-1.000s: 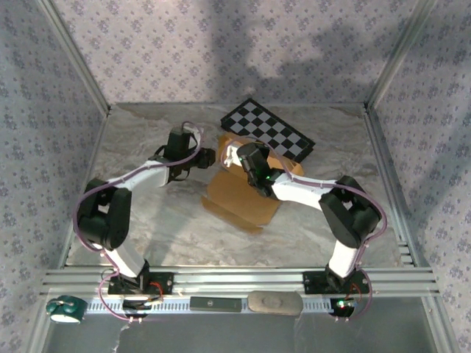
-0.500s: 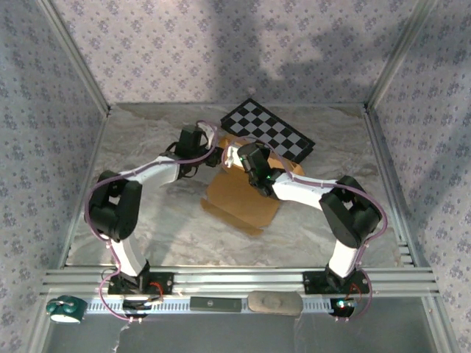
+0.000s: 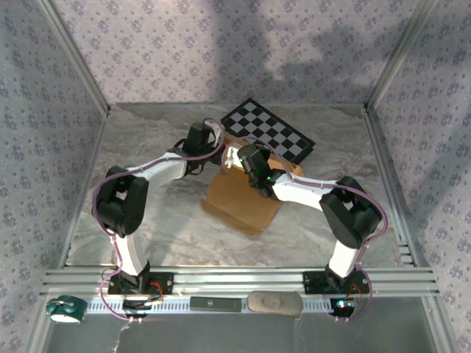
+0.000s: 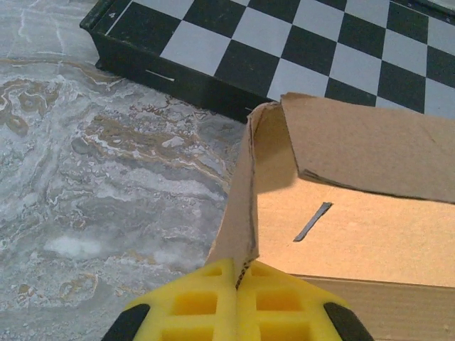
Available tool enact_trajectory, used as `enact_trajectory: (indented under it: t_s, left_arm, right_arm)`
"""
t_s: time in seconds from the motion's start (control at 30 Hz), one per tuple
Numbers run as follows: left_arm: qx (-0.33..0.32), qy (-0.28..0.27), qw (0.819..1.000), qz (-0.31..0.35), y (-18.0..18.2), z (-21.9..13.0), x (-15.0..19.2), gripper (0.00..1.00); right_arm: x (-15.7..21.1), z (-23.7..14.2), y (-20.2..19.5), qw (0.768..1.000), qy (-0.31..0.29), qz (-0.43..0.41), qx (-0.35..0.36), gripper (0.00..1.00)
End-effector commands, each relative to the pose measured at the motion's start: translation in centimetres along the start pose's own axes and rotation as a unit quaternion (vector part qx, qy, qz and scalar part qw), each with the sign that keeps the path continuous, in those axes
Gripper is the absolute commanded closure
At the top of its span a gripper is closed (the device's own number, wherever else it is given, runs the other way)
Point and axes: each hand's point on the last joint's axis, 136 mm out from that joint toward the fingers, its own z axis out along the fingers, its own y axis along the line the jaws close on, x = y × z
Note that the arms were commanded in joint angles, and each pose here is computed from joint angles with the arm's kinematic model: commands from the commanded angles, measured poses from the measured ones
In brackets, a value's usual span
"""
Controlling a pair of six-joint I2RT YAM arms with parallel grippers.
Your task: Fold the paper box
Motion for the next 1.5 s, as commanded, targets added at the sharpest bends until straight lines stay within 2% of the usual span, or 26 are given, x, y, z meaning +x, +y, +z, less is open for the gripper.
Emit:
enact_trajectory:
  t_s: [0.0, 0.07, 0.2, 0.37, 0.43, 0.5, 0.6, 0.63, 0.7, 0.8, 0.9, 0.97, 1.03, 1.13, 1.3, 1.37, 1.47]
  left_arm:
    - [-0.010, -0.012, 0.999, -0.033, 0.4, -0.1, 1.2, 1.00]
    - [-0.018, -0.037, 0.998, -0.050, 0.9, -0.4, 1.5, 1.00]
    - [-0.013, -0.075, 0.995, -0.069, 1.2, -1.0, 1.8, 1.00]
    - [-0.011, -0.086, 0.992, -0.089, 1.4, -1.3, 2.0, 1.00]
    - [-0.016, -0.088, 0.991, -0.095, 1.5, -1.6, 2.1, 1.00]
    - [-0.022, -0.091, 0.990, -0.103, 1.9, -1.9, 2.1, 1.00]
    - [-0.023, -0.095, 0.989, -0.113, 2.0, -2.2, 2.2, 1.00]
    - [-0.024, -0.093, 0.989, -0.115, 2.0, -2.2, 2.4, 1.00]
    - [-0.025, -0.095, 0.988, -0.120, 2.1, -2.3, 2.5, 1.00]
    - [-0.031, -0.098, 0.986, -0.130, 2.3, -2.6, 2.6, 1.00]
    - [-0.036, -0.102, 0.984, -0.140, 2.4, -2.9, 2.5, 1.00]
    - [-0.035, -0.105, 0.984, -0.138, 2.0, -3.1, 2.3, 1.00]
    - [-0.040, -0.104, 0.985, -0.133, 1.8, -3.3, 2.0, 1.00]
    - [-0.048, -0.099, 0.985, -0.134, 1.7, -3.5, 2.0, 1.00]
    - [-0.050, -0.101, 0.984, -0.141, 1.5, -3.8, 2.1, 1.00]
    - [-0.050, -0.101, 0.983, -0.144, 1.4, -3.9, 2.2, 1.00]
    - [-0.049, -0.104, 0.982, -0.147, 1.2, -4.1, 2.1, 1.00]
  right_arm:
    - [-0.3, -0.9, 0.2, 1.000, -0.001, 0.022, -0.007, 0.95]
    - [-0.7, -1.3, 0.6, 0.999, -0.003, 0.030, -0.012, 0.81]
    - [-1.2, -2.5, 1.3, 0.999, 0.000, 0.048, -0.017, 0.60]
    - [-1.6, -6.0, -0.2, 0.984, -0.004, 0.178, -0.023, 0.48]
    - [-2.0, -8.2, -0.8, 0.967, -0.019, 0.252, -0.033, 0.44]
    - [-2.0, -10.4, -1.6, 0.939, -0.029, 0.340, -0.042, 0.42]
    - [-1.6, -13.2, -1.9, 0.872, -0.048, 0.482, -0.070, 0.39]
    - [-1.1, -13.9, -1.9, 0.835, -0.048, 0.542, -0.080, 0.34]
    - [-0.5, -14.7, -1.1, 0.763, -0.047, 0.634, -0.114, 0.32]
    - [1.6, -15.7, 0.1, 0.642, -0.017, 0.757, -0.123, 0.34]
    - [2.1, -16.3, 1.0, 0.506, -0.028, 0.853, -0.129, 0.31]
    - [1.7, -16.0, 1.3, 0.426, -0.031, 0.892, -0.150, 0.30]
    - [1.3, -15.7, 0.6, 0.382, -0.030, 0.911, -0.156, 0.29]
    - [0.7, -15.2, -0.3, 0.324, -0.020, 0.932, -0.159, 0.19]
    - [-0.4, -13.5, -0.3, 0.219, -0.016, 0.959, -0.178, 0.16]
    - [-1.2, -12.5, -0.5, 0.195, -0.015, 0.962, -0.190, 0.17]
    - [-1.9, -10.7, -1.1, 0.191, -0.013, 0.963, -0.189, 0.20]
